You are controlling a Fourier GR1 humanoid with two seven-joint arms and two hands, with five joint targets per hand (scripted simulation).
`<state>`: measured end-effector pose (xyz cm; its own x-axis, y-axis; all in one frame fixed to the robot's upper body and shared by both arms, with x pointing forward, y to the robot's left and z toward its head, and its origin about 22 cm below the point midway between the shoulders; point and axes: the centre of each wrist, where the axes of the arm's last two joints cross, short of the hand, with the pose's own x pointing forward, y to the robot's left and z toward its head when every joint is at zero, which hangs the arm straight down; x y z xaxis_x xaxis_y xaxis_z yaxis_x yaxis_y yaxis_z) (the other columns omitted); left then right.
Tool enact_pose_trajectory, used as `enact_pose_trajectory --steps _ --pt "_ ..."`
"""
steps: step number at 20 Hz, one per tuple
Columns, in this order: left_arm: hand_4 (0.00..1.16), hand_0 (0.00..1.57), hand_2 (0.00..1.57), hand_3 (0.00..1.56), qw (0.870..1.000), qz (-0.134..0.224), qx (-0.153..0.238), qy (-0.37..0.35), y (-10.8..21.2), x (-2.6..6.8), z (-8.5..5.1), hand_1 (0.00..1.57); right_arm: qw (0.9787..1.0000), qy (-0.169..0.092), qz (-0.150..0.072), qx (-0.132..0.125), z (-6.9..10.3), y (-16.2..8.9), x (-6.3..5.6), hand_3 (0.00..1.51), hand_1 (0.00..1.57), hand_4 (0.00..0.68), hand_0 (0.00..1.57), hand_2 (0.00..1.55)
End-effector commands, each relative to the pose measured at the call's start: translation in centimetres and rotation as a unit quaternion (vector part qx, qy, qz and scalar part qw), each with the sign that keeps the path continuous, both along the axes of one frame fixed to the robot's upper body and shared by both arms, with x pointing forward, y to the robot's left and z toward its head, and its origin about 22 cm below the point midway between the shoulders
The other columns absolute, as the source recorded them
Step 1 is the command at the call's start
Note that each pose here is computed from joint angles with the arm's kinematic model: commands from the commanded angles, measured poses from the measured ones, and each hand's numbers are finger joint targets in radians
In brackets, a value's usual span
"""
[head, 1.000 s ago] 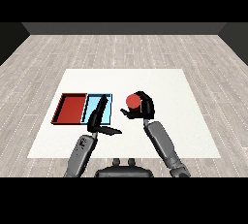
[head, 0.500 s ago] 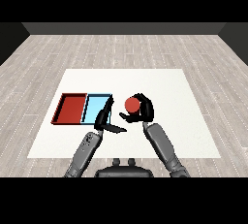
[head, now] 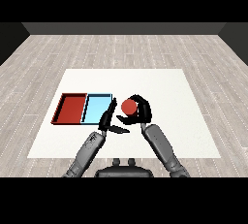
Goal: Pick the red can and put it in the red box
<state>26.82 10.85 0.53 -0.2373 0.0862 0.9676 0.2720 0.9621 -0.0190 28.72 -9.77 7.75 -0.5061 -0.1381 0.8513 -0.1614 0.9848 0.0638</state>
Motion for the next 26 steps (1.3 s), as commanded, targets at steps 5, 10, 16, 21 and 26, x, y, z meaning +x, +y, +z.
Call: enact_pose_trajectory --steps 5,10,16,21,26 --pt "0.0 0.0 0.0 0.0 1.0 -0.018 -0.004 0.019 -0.4 -1.2 -1.3 0.0 0.9997 -0.007 0.007 0.021 -1.4 0.3 -0.4 1.39 1.46 0.671 1.46 1.44" --pt "0.0 0.0 0.0 0.0 0.999 -0.024 -0.023 0.015 -1.7 -0.2 -0.6 0.0 0.9989 0.008 0.024 0.04 -1.6 1.9 -1.9 1.4 1.47 0.644 1.47 1.43" --pt "0.0 0.0 0.0 0.0 0.999 -0.029 -0.026 0.017 -1.7 1.51 -0.1 0.0 0.9981 -0.002 0.037 0.05 0.6 1.3 -1.8 1.42 1.51 0.652 1.51 1.45" --pt "0.0 0.0 0.0 0.0 0.999 -0.035 -0.029 0.026 -3.3 1.54 -0.6 0.0 0.9986 0.009 0.039 0.035 0.1 3.5 -0.2 1.41 1.52 0.648 1.52 1.45" --pt "0.0 0.0 0.0 0.0 0.999 -0.003 -0.036 0.026 -3.0 -0.15 0.5 0.0 0.9988 0.003 0.037 0.031 0.3 4.8 -2.7 1.4 1.5 0.638 1.5 1.46"
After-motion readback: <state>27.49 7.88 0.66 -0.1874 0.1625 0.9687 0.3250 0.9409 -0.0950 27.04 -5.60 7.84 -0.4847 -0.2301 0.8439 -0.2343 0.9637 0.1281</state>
